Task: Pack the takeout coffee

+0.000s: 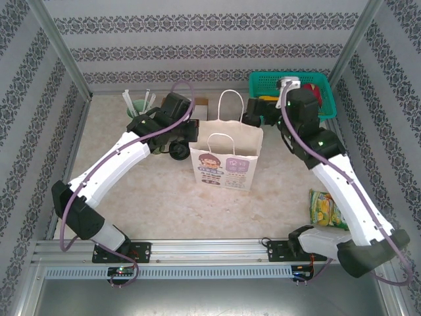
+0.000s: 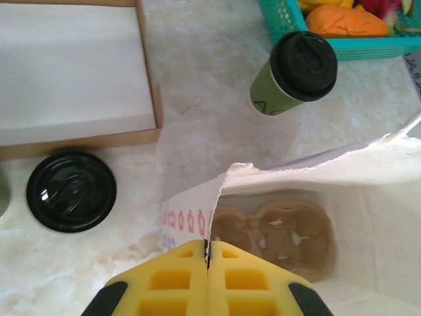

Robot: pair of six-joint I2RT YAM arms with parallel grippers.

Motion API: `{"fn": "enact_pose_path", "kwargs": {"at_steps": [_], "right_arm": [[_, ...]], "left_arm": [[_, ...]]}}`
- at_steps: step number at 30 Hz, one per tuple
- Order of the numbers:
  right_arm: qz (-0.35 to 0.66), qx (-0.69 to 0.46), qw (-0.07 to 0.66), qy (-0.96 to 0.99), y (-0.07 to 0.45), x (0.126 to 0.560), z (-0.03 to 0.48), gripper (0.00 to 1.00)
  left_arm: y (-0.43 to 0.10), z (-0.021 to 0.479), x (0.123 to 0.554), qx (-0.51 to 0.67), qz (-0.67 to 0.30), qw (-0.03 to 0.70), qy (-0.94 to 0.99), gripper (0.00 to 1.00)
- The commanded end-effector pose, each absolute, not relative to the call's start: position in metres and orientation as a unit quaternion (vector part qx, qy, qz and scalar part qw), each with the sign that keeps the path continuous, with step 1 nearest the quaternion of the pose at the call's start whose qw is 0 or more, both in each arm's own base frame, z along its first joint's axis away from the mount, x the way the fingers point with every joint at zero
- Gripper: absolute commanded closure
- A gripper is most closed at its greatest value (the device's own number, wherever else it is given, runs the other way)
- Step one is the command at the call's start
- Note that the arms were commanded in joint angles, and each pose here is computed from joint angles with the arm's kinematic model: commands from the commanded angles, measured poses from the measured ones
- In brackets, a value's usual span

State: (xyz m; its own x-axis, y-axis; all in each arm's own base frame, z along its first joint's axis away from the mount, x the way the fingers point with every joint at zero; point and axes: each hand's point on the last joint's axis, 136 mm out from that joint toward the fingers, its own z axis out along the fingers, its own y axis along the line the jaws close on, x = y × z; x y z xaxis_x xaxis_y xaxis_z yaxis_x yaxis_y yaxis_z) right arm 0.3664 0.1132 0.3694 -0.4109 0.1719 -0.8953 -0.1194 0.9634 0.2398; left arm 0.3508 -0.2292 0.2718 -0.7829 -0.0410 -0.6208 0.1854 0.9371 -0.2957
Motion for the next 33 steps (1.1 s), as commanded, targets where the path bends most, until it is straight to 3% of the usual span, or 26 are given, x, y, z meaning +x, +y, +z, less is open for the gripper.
{"fn": "enact_pose_path", "kwargs": {"at_steps": [1,16,27,33], "right_arm": [[0.164,0.057,0.488,0.855,0.106,0.393,0.325,0.02],[0.144,-0.022,0.273,0.951,0.121,0.465,0.178,0.02],[0.077,-0.037,0.253,0.964,0.109,0.480,0.142,0.02],[0.097,-0.060,0.237,0.965,0.120,0.482,0.133,0.02]], "left_arm": [[-0.191,0.275,0.337,-0.022,-0.138,0.326,0.935,1.00],[-0.166,0.260,0.326,-0.135,-0.129,0.319,0.929,1.00],[-0.170,0.256,0.329,-0.131,-0.132,0.319,0.929,1.00],[-0.175,0.253,0.332,-0.125,-0.134,0.313,0.932,1.00]]}}
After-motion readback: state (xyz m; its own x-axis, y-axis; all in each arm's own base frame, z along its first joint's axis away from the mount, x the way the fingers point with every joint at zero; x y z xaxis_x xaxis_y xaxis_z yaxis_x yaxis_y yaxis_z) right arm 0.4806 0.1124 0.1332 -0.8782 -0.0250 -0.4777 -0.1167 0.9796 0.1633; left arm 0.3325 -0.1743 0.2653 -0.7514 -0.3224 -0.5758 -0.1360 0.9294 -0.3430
